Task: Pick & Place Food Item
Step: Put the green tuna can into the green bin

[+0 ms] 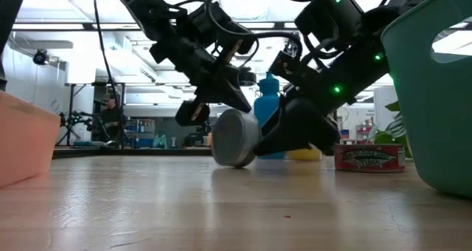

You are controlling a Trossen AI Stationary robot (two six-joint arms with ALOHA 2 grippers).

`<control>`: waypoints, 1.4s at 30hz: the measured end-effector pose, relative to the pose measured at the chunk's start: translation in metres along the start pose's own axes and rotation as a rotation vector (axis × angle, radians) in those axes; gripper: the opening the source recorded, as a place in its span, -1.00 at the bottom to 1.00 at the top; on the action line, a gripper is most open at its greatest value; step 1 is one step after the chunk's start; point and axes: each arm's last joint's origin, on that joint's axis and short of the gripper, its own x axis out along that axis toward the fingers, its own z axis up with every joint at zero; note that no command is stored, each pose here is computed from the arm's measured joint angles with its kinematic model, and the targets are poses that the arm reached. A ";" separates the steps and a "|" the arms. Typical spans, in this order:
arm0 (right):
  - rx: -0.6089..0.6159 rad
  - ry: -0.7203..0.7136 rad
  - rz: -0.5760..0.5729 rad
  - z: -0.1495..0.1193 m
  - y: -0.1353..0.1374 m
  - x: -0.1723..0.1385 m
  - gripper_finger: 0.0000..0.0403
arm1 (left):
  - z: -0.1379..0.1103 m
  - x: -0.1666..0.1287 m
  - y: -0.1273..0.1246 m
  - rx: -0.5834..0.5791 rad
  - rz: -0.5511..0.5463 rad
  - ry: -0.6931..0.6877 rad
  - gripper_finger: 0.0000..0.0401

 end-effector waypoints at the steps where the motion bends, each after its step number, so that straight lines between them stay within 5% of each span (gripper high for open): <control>1: 0.002 -0.004 -0.001 0.001 0.000 0.000 0.78 | -0.001 0.000 0.000 0.000 0.000 0.004 -0.99; 42: 0.019 -0.004 0.007 0.004 0.000 0.000 0.78 | -0.009 0.004 -0.002 0.001 -0.001 0.058 -0.99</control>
